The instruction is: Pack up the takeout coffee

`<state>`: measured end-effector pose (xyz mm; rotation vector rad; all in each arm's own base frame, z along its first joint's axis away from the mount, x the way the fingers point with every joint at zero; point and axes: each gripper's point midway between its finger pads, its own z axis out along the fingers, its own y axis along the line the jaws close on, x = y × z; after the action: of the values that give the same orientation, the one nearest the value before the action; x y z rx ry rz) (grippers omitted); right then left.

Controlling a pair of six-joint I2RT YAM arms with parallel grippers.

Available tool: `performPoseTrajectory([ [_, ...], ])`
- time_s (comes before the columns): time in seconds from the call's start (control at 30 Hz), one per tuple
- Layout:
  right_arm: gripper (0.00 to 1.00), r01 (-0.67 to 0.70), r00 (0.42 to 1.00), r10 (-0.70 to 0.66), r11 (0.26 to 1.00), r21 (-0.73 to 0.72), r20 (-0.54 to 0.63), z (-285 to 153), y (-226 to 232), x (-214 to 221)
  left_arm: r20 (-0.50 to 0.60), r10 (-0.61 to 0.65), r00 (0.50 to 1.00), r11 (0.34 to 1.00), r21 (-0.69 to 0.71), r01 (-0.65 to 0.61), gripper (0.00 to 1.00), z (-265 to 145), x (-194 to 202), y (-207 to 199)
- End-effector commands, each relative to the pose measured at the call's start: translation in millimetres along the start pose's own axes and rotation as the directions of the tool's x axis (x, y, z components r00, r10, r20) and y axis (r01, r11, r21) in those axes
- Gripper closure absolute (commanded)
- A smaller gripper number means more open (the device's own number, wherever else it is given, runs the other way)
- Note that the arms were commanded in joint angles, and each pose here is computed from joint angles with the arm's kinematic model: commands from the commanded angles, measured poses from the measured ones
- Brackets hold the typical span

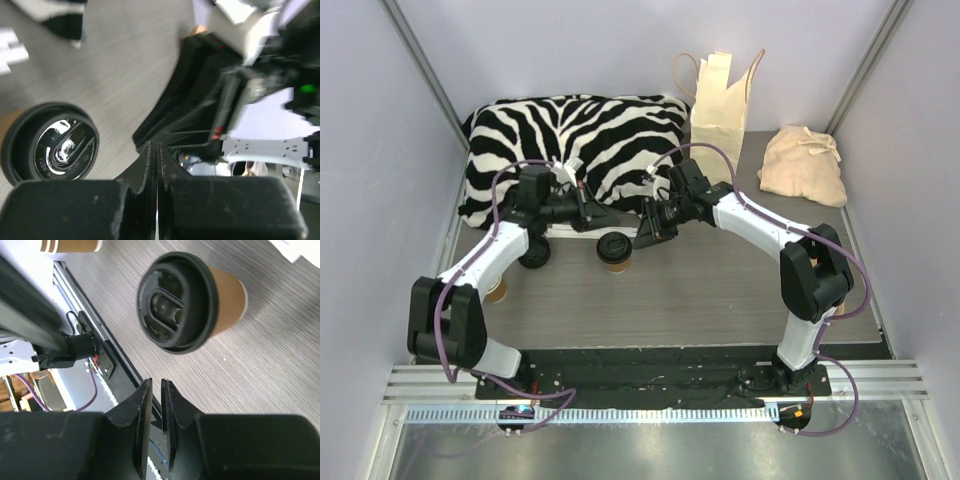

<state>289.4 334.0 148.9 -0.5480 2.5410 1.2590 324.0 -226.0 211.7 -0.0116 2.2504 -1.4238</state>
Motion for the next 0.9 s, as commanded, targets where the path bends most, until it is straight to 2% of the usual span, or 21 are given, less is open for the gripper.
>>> performPoseTrajectory([
  [0.0, 0.8, 0.031, 0.999, -0.03, 0.999, -0.045, 0.033, 1, 22, -13, -0.137, -0.078, 0.988, 0.996, -0.045, 0.073, 1.0, 14, 34, 25],
  [0.17, 0.8, 0.041, 0.999, -0.04, 0.999, -0.019, 0.024, 10, 16, -8, -0.176, -0.128, 0.976, 0.99, -0.087, 0.114, 1.0, 25, 43, 48],
  [0.27, 0.82, 0.06, 0.997, -0.063, 0.995, 0.079, 0.035, 10, 2, -11, -0.18, -0.15, 0.972, 0.984, -0.121, 0.13, 1.0, 27, 46, 58],
  [0.57, 0.79, 0.212, 0.966, -0.239, 0.951, 0.225, 0.1, -5, 15, -27, -0.193, -0.196, 0.961, 0.97, -0.181, 0.161, 1.0, 34, 50, 79],
  [0.73, 0.78, 0.262, 0.952, -0.289, 0.938, 0.228, 0.097, 8, 17, -23, -0.197, -0.196, 0.961, 0.969, -0.189, 0.159, 1.0, 35, 52, 82],
  [0.87, 0.78, 0.264, 0.955, -0.287, 0.935, 0.238, 0.07, 27, -2, -16, -0.202, -0.194, 0.96, 0.968, -0.201, 0.153, 1.0, 35, 53, 86],
])
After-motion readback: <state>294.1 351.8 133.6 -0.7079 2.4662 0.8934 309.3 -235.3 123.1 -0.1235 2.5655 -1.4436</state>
